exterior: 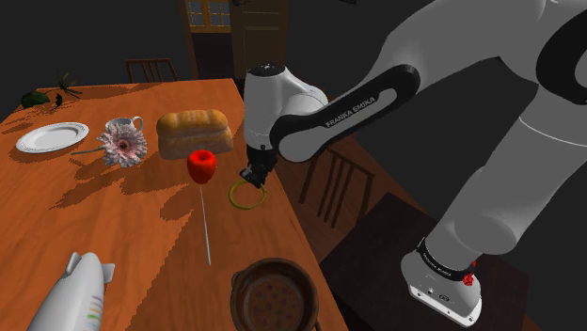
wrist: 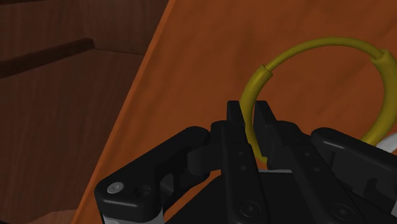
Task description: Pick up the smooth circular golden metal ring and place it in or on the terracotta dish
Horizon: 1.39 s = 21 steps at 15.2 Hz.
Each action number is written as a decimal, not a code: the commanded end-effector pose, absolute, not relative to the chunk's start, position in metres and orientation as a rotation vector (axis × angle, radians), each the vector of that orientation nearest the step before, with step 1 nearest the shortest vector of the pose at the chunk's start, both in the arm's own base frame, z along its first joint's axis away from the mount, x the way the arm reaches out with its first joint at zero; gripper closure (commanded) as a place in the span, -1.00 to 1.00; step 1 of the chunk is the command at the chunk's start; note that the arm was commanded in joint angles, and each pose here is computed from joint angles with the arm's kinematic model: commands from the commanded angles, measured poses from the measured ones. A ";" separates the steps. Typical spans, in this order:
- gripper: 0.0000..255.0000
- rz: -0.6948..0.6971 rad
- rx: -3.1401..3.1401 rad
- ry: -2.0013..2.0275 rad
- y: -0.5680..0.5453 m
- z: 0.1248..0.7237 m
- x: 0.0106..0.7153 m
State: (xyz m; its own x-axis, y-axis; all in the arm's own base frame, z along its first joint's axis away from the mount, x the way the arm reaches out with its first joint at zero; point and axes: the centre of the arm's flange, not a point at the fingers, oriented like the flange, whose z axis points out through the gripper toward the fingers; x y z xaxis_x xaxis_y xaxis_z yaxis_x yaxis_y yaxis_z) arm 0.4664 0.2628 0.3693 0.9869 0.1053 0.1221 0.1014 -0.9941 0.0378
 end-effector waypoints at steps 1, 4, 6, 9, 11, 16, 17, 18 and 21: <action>1.00 0.192 3.100 0.162 0.263 0.381 0.465; 1.00 0.192 3.100 0.162 0.263 0.397 0.465; 1.00 0.192 3.100 0.162 0.263 0.407 0.465; 1.00 0.192 3.100 0.162 0.263 0.423 0.465; 1.00 0.192 3.100 0.162 0.269 0.427 0.454; 1.00 0.192 3.100 0.162 0.298 0.430 0.394; 1.00 0.192 3.100 0.162 0.304 0.431 0.382; 1.00 0.192 3.100 0.162 0.309 0.432 0.371; 1.00 0.192 3.100 0.162 0.327 0.433 0.335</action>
